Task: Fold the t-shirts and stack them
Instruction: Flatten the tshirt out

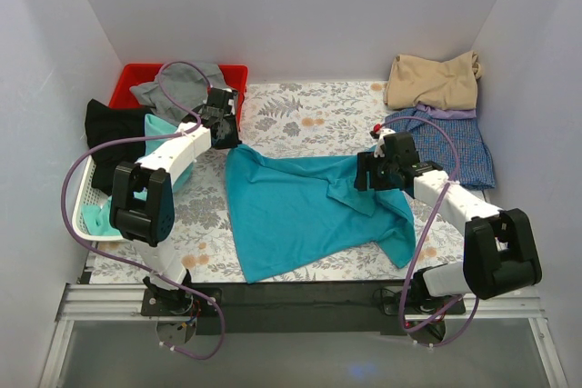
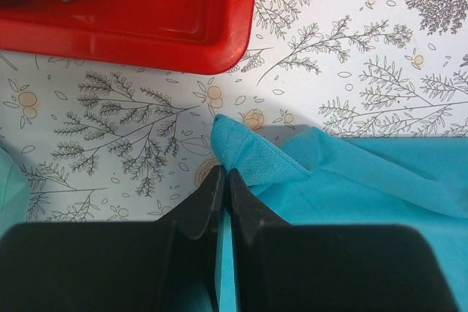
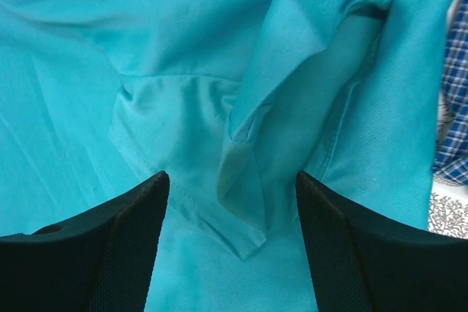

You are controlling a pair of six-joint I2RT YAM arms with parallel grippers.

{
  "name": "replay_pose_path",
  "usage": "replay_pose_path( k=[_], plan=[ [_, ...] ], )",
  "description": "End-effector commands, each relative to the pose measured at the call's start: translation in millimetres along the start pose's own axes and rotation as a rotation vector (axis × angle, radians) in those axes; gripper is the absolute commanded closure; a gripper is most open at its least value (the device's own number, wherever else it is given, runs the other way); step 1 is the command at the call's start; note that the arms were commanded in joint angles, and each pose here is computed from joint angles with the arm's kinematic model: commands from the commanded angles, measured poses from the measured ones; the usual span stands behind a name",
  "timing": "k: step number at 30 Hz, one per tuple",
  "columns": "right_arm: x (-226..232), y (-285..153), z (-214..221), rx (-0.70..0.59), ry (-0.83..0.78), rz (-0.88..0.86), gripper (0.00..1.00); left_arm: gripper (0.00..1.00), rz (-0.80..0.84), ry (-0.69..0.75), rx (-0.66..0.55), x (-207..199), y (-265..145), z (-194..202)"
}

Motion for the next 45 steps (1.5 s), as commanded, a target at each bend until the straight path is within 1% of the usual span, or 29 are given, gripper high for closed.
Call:
replay_pose_path(
  k=[1, 4, 5, 7, 8, 11, 12, 13, 14, 17, 20, 22, 23, 24, 26, 27, 28, 29, 30, 32, 34, 35, 37, 38, 39, 40, 42, 43, 45],
  plan=[
    [3.9, -0.3, -4.4, -0.056, -0.024, -0.057, 0.27, 1.00, 0.007, 0.010, -0.018, 1.5, -3.3, -1.8],
    [2.9, 8.8, -0.5, -0.035, -0.026, -0.066, 0.36, 1.00, -0.003, 0.011, -0.012, 2.5, -0.6, -0.1],
    [3.5, 10.6, -0.1, -0.031, -0.026, -0.073, 0.50, 1.00, -0.007, 0.012, -0.010, 2.9, -0.1, 0.3],
    [2.8, 15.3, 1.7, -0.033, -0.024, -0.078, 0.62, 1.00, -0.009, 0.007, -0.010, 3.3, 0.1, 1.3],
    [2.1, 16.0, 2.4, -0.036, -0.024, -0.071, 0.76, 1.00, -0.003, 0.008, -0.013, 2.9, -0.4, 1.0],
    [-1.5, 21.3, 1.8, -0.034, -0.032, -0.037, 0.78, 1.00, 0.008, 0.010, -0.013, 2.3, -0.4, 1.2],
    [-2.6, 24.6, 3.0, -0.024, -0.040, -0.033, 0.84, 1.00, 0.013, 0.009, -0.010, 1.7, -0.1, 1.2],
    [-2.8, 25.6, 0.9, -0.028, -0.039, -0.030, 0.94, 1.00, 0.013, 0.011, -0.009, 2.3, 0.3, 2.4],
    [-3.0, 26.6, -0.2, -0.031, -0.039, -0.029, 0.99, 1.00, 0.015, 0.011, -0.009, 2.2, 0.5, 2.6],
    [-1.5, 19.9, -9.6, -0.069, -0.048, -0.029, 0.99, 1.00, 0.016, 0.010, -0.012, 2.2, -1.0, 2.0],
    [0.5, -9.4, -29.7, -0.183, -0.057, 0.014, 0.99, 1.00, 0.018, 0.020, -0.055, 2.1, -16.4, -7.1],
    [0.2, -40.4, -43.8, -0.303, -0.060, 0.083, 0.99, 1.00, -0.002, 0.024, -0.090, 3.3, -29.0, -15.1],
    [0.8, -53.6, -49.3, -0.351, -0.057, 0.102, 0.99, 1.00, -0.009, 0.022, -0.122, 3.1, -46.7, -24.7],
    [3.1, -79.5, -54.8, -0.441, -0.057, 0.120, 0.99, 1.00, -0.026, 0.019, -0.141, 4.2, -56.8, -29.5],
    [2.8, -107.9, -60.4, -0.529, -0.046, 0.173, 0.99, 1.00, -0.058, 0.011, -0.217, 9.6, -87.9, -39.7],
    [5.6, -135.5, -64.0, -0.608, -0.045, 0.184, 0.99, 1.00, -0.053, 0.006, -0.260, 10.2, -103.7, -46.2],
    [5.7, -148.5, -65.5, -0.645, -0.044, 0.203, 0.99, 1.00, -0.051, 0.007, -0.291, 11.9, -116.0, -49.3],
    [6.3, -160.8, -66.4, -0.675, -0.050, 0.210, 0.99, 1.00, -0.042, -0.003, -0.347, 15.4, -140.0, -52.7],
    [9.7, -184.4, -69.8, -0.742, -0.054, 0.210, 0.99, 1.00, -0.031, -0.007, -0.382, 16.6, -153.6, -55.8],
    [11.9, -204.6, -68.0, -0.780, -0.059, 0.212, 0.99, 1.00, -0.022, -0.007, -0.435, 21.5, -178.0, -57.2],
    [16.1, -234.3, -65.1, -0.858, -0.058, 0.203, 0.99, 1.00, 0.009, -0.029, -0.512, 26.8, -214.7, -58.9],
    [17.6, -244.0, -63.8, -0.881, -0.058, 0.197, 0.99, 1.00, 0.015, -0.031, -0.523, 29.7, -226.8, -56.7],
    [24.2, -277.6, -62.9, -0.960, -0.072, 0.167, 0.99, 1.00, 0.061, -0.044, -0.594, 36.2, -264.2, -53.9],
    [26.5, -286.0, -59.7, -0.966, -0.080, 0.151, 0.99, 1.00, 0.070, -0.046, -0.605, 39.7, -275.7, -50.1],
    [31.5, -301.7, -55.5, -1.008, -0.102, 0.109, 0.99, 1.00, 0.119, -0.041, -0.621, 40.7, -289.8, -46.0],
    [34.2, -312.9, -53.1, -1.037, -0.118, 0.091, 0.99, 1.00, 0.173, -0.043, -0.673, 45.7, -315.2, -39.2],
    [43.0, -346.4, -43.5, -1.116, -0.164, 0.029, 0.99, 1.00, 0.258, -0.022, -0.704, 50.8, -341.9, -26.2],
    [44.6, -356.4, -40.1, -1.138, -0.171, 0.023, 0.99, 1.00, 0.339, -0.013, -0.739, 55.2, -364.4, -13.9],
    [53.2, -386.1, -26.5, -1.199, -0.221, -0.044, 0.99, 1.00, 0.408, -0.015, -0.775, 60.0, -388.4, -2.9]
  ],
)
Point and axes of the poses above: each gripper's point midway between its finger pads, its own y axis out along the fingers, its own x axis along the line the jaws close on, z = x × y, the point moved 10 cm from there along -y, back along the fingers, and after that the axes turned 7 degrees about -y, right-handed, at the moved point
